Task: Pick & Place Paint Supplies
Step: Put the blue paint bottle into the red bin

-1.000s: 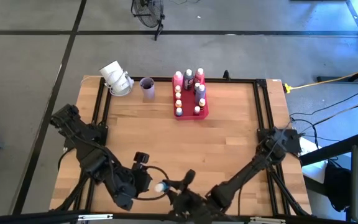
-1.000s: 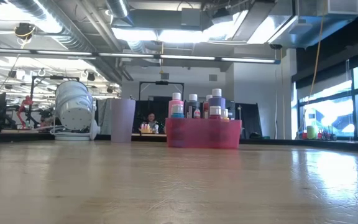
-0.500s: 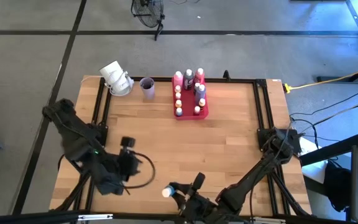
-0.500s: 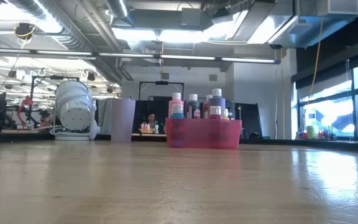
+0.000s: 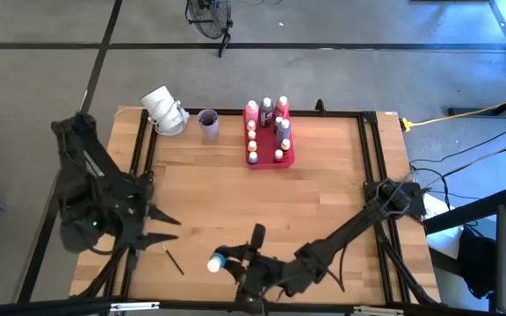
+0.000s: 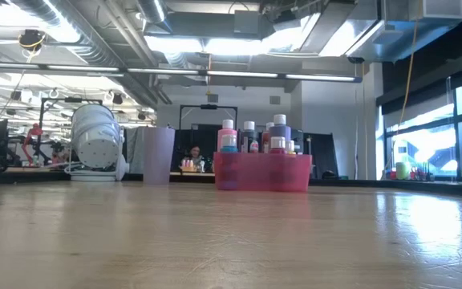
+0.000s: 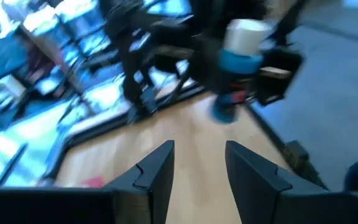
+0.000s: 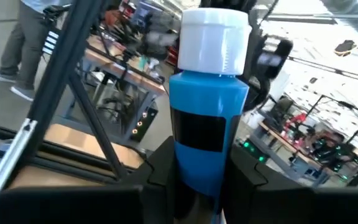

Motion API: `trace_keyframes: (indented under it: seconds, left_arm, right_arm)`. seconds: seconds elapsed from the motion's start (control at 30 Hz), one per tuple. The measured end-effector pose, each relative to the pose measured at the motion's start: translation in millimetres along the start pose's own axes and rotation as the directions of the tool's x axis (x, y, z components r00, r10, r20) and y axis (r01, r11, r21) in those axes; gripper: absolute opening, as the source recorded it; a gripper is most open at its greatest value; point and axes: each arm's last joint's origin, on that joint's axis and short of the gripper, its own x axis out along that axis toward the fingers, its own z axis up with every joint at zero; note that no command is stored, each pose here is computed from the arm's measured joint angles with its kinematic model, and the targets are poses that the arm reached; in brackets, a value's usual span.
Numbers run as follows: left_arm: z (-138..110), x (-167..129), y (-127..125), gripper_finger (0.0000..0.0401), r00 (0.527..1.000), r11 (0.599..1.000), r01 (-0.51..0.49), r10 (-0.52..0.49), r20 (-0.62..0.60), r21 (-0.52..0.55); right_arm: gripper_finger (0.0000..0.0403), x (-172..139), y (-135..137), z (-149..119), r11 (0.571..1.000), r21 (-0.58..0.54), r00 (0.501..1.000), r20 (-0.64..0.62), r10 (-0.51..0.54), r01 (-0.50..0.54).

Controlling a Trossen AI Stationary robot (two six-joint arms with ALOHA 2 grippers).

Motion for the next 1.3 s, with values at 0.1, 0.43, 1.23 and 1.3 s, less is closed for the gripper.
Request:
trace_keyframes:
  seconds: [0.1,0.43,1.23,1.3]
  left_arm:
    - [-29.9,9.9,-4.3,0.0139,0.991,0.995,0.082,-0.087,0.103,0.051]
    - [-118.7,11.8,30.0,0.0139,0.829,0.96,0.263,-0.277,0.486,0.099]
    - [-150.1,64.2,28.8,0.0139,0.834,0.969,0.244,-0.19,0.517,-0.038]
    - [-149.6,63.6,30.6,0.0139,0.843,0.975,0.212,-0.151,0.516,-0.061]
  right_arm:
    - [0.0083,10.3,-7.8,-4.2,1.0,-0.002,1.0,0.006,-0.008,0.008]
    - [0.0083,25.7,-14.0,-16.5,0.991,0.094,0.995,0.007,0.099,-0.099]
    - [0.0083,62.5,-40.0,-50.4,0.942,0.247,0.967,-0.062,0.249,-0.227]
    - [0.0083,62.2,-39.5,-51.3,0.943,0.243,0.965,-0.071,0.253,-0.229]
